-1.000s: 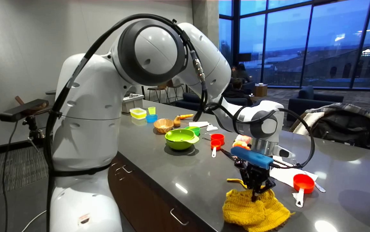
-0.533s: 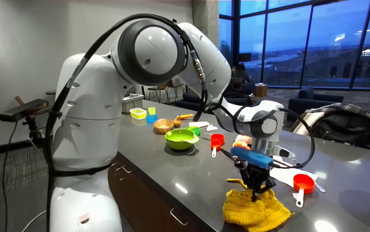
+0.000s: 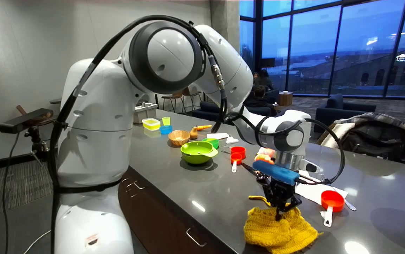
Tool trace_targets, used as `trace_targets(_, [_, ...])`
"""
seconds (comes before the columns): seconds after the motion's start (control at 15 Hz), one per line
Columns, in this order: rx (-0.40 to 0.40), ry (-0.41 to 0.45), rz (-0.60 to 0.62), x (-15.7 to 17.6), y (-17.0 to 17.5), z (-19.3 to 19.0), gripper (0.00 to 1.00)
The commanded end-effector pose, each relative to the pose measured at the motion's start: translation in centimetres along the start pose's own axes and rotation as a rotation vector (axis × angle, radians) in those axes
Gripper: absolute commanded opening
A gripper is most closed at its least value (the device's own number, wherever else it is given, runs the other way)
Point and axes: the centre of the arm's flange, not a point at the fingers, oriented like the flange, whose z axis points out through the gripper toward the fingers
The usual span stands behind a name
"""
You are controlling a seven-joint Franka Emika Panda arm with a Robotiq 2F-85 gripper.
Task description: Fold the yellow object, then move it to the right
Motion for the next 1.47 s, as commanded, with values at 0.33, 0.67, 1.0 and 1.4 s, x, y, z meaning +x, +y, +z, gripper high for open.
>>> trace_targets(0.33, [0.008,0.025,-0.005,-1.9,0.0,-2.9,0.66])
trace_targets(0.67, [0.031,0.051,0.021,-4.6,-0.7,-7.9,1.00])
trace_targets(1.0, [0.025,0.054,0.061,-8.7,-2.1,-13.3,1.00])
trace_targets(1.4, [0.025,0.080,0.080,-12.8,-4.8,-17.8,1.00])
